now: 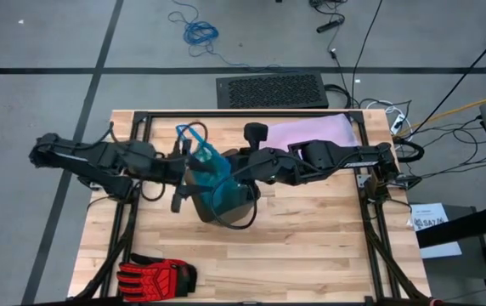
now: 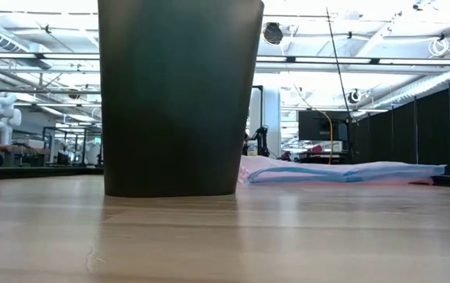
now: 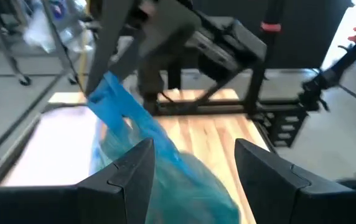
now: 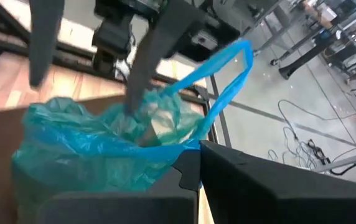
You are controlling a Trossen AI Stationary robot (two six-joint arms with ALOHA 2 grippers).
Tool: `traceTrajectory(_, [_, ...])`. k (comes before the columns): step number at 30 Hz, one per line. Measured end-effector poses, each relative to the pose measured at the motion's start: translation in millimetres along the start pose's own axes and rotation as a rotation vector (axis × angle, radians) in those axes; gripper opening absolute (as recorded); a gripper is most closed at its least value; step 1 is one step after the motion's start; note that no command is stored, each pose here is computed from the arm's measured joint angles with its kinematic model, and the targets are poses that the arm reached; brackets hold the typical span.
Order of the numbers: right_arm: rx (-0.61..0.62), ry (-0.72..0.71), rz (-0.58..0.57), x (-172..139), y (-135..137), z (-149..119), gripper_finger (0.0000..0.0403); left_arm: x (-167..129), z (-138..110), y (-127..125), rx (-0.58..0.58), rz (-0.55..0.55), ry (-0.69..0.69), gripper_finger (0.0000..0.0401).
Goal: Place trash/remove bag and relplace
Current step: Close the trash bag
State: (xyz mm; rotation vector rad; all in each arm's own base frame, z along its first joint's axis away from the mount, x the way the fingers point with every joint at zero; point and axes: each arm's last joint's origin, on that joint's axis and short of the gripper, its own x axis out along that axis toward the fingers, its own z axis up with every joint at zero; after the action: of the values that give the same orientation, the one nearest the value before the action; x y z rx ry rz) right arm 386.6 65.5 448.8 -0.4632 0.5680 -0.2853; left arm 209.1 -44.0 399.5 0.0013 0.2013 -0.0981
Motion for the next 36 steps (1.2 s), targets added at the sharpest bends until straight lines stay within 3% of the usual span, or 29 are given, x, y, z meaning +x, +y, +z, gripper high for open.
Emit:
traceTrajectory(9, [-0.037,-0.039,0.019,-3,13,6,0.0,2,11,9,0.003,0.057,-0.092,0.0215])
traceTrajectory(25, [-0.068,-0.154,0.012,-9,26,20,0.0,28,-2,10,0.006,-0.008,0.004,0.0215])
traceTrajectory(36, [-0.076,-0.194,-0.001,-11,26,25,0.0,53,-17,9,0.091,-0.003,0.102,0.0212])
